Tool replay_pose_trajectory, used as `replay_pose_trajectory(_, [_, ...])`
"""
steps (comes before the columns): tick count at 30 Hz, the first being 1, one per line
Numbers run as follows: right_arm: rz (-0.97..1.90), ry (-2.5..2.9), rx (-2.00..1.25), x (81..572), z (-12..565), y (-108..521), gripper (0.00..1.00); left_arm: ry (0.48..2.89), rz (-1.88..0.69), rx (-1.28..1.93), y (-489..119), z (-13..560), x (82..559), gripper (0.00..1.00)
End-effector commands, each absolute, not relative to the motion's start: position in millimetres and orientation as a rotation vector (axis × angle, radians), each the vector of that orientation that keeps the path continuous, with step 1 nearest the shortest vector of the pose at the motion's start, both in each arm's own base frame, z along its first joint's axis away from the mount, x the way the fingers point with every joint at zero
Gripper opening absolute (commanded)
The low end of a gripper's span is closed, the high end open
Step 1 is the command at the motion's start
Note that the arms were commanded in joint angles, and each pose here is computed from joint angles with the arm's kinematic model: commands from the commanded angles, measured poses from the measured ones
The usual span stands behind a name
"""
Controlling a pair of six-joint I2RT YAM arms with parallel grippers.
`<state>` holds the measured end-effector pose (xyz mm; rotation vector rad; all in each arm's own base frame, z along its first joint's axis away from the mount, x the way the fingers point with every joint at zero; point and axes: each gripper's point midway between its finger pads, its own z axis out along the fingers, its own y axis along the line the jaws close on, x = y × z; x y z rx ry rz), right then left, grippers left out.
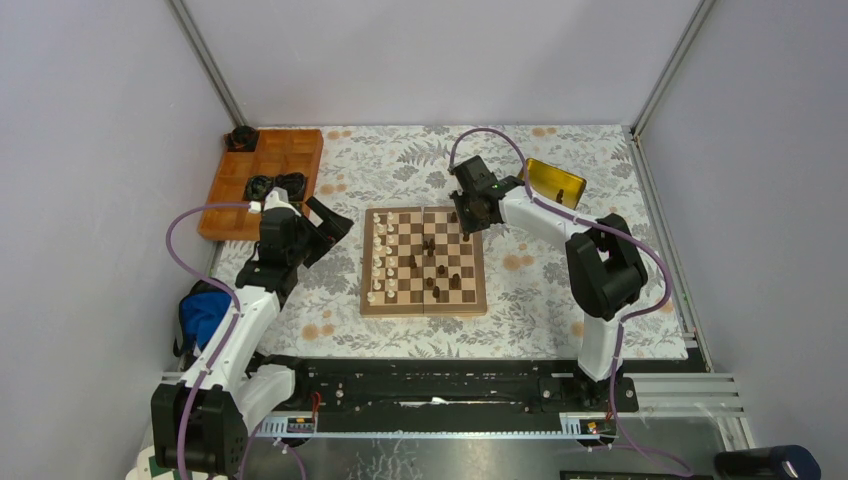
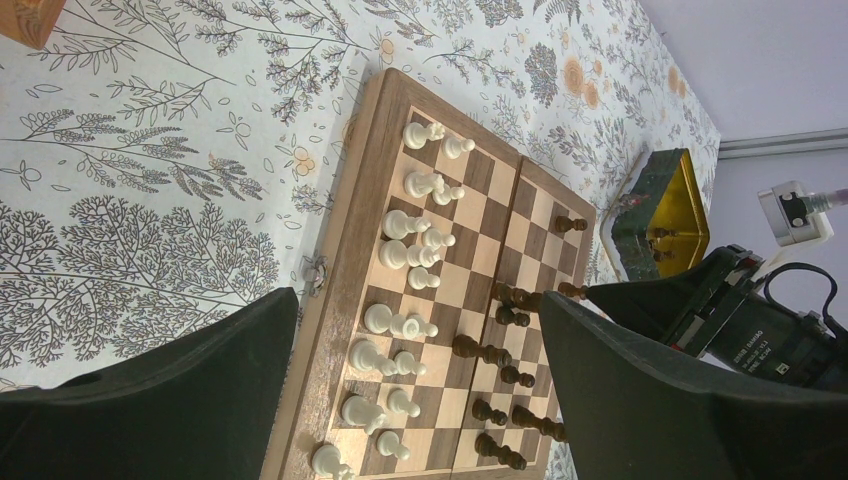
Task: Set up the chess pieces on the board
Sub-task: Place the chess piece on the chessboard.
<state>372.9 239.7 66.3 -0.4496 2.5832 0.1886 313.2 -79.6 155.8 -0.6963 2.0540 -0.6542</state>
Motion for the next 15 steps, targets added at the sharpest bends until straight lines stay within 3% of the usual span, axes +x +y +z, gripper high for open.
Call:
replay_pose_trajectory(1, [0.179,2.543,-0.409,389.0,75.0,239.7,0.01,2.039,-0.641,-0.697,-76.0,155.9,315.1,0.99])
replay_pose_trajectory(5, [0.177,2.552,-0.413,388.4,72.4,239.1,0.07,2.038,-0.641,-0.695,-76.0,155.9,315.2,0.99])
replay_pose_trajectory(10, [0.179,2.556,-0.423,387.0,71.2,238.7,0.25,2.04,-0.639,-0.697,-75.8,155.2,315.5,0.99])
replay_pose_trajectory(15, [0.182,2.529,-0.43,390.6,81.5,240.1,0.31,2.042,-0.642,-0.702,-76.3,154.1,316.1,0.99])
